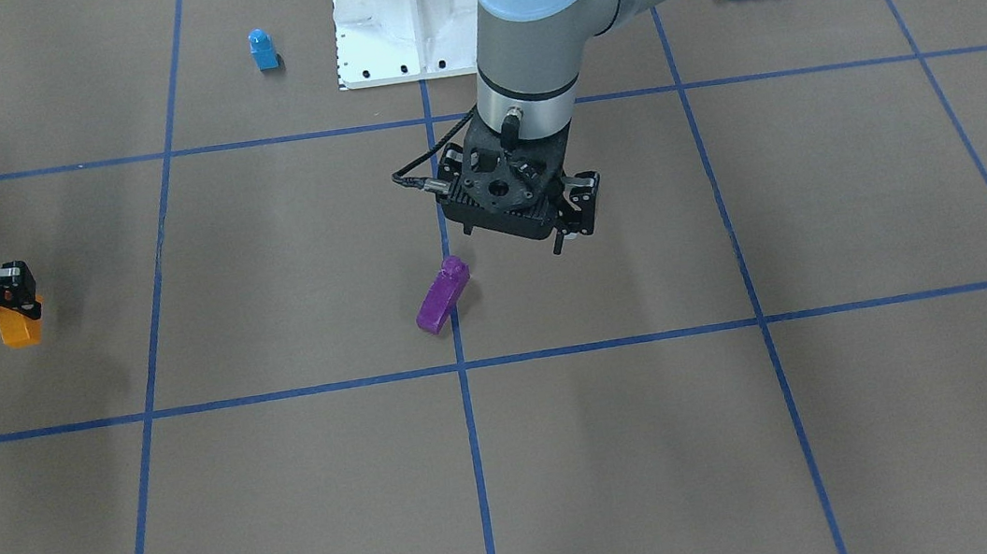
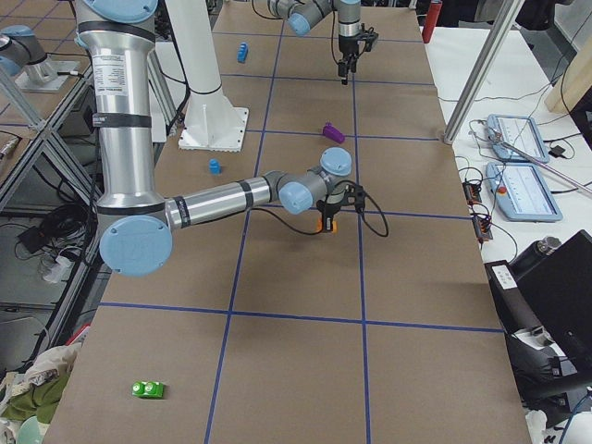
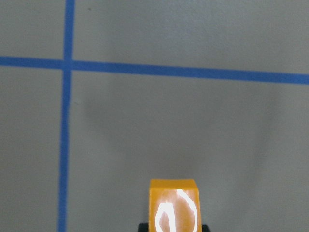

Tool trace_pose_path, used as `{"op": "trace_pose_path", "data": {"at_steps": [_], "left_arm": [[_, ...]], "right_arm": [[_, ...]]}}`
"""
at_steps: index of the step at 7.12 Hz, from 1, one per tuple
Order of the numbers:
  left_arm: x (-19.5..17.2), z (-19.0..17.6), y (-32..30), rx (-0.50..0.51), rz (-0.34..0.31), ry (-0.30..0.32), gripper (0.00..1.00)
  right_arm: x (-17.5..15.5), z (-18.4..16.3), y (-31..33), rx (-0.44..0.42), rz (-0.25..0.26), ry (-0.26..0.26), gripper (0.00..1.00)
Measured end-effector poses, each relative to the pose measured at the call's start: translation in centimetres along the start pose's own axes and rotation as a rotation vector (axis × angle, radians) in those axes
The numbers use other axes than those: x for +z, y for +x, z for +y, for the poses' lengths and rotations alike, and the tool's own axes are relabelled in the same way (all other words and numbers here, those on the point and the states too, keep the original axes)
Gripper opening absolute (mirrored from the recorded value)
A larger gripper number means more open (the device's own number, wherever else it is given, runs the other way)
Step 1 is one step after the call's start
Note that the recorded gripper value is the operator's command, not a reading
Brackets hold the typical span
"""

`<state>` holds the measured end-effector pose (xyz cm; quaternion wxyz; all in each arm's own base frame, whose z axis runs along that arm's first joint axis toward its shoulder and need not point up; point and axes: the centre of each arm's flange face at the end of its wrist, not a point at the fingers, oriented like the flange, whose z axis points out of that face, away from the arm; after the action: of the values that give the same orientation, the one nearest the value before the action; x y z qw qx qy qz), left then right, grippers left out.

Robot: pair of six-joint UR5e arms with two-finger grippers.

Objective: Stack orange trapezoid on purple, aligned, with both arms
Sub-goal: 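Carry the orange trapezoid over the purple block while the left arm withdraws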

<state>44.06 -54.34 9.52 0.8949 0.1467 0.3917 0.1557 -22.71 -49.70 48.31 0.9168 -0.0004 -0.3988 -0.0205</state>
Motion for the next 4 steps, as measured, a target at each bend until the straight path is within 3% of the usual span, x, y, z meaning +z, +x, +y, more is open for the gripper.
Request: {"op": "trace_pose_path", "data": {"at_steps": [2, 4], "left_arm": [[-0.2, -0.4, -7.3, 0.015, -0.033, -0.034, 1.0], [0.6, 2.1, -20.5, 0.031, -0.081, -0.088, 1.0]], "right_arm": [[-5.4, -5.2, -10.5, 0.087, -0.01, -0.012, 0.0], [-7.8, -8.1, -23.9, 0.242, -0.043, -0.027, 0.0]]}}
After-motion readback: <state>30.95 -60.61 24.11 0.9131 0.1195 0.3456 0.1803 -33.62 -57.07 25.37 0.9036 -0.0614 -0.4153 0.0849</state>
